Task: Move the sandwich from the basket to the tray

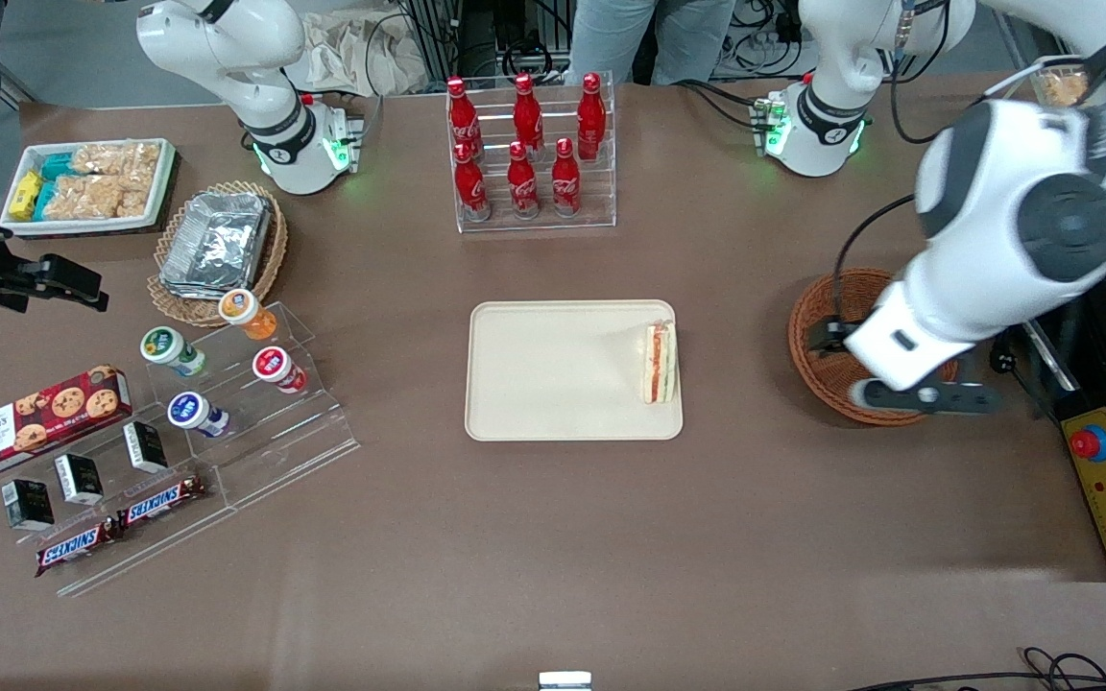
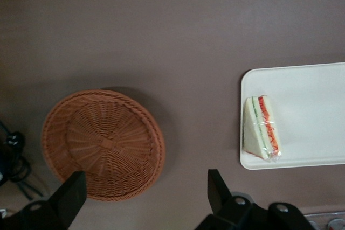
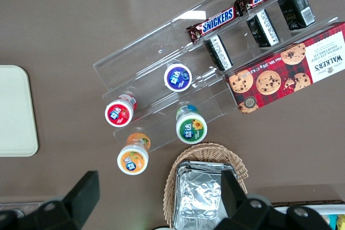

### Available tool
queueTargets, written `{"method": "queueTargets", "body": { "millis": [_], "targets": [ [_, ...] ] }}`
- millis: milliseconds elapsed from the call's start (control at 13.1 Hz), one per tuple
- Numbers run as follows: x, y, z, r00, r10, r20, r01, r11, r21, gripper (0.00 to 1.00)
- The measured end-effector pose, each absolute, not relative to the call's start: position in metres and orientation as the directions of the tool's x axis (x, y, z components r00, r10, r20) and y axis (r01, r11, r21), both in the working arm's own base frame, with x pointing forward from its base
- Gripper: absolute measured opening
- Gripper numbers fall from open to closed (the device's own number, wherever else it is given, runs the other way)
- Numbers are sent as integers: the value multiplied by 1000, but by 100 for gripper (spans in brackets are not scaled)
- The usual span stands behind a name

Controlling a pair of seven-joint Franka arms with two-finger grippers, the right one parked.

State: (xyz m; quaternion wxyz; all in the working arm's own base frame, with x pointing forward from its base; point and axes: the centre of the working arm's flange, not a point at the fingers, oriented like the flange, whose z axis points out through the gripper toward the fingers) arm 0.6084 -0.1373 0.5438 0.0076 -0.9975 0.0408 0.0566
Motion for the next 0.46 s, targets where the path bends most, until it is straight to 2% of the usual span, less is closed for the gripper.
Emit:
{"method": "queueTargets", "body": {
  "millis": [229,457],
  "targets": [
    [594,-85,599,996,-50,-67,-50,-999,2,100],
    [585,-81,615,998,-49,-48,-48,-999,9,100]
  ]
}}
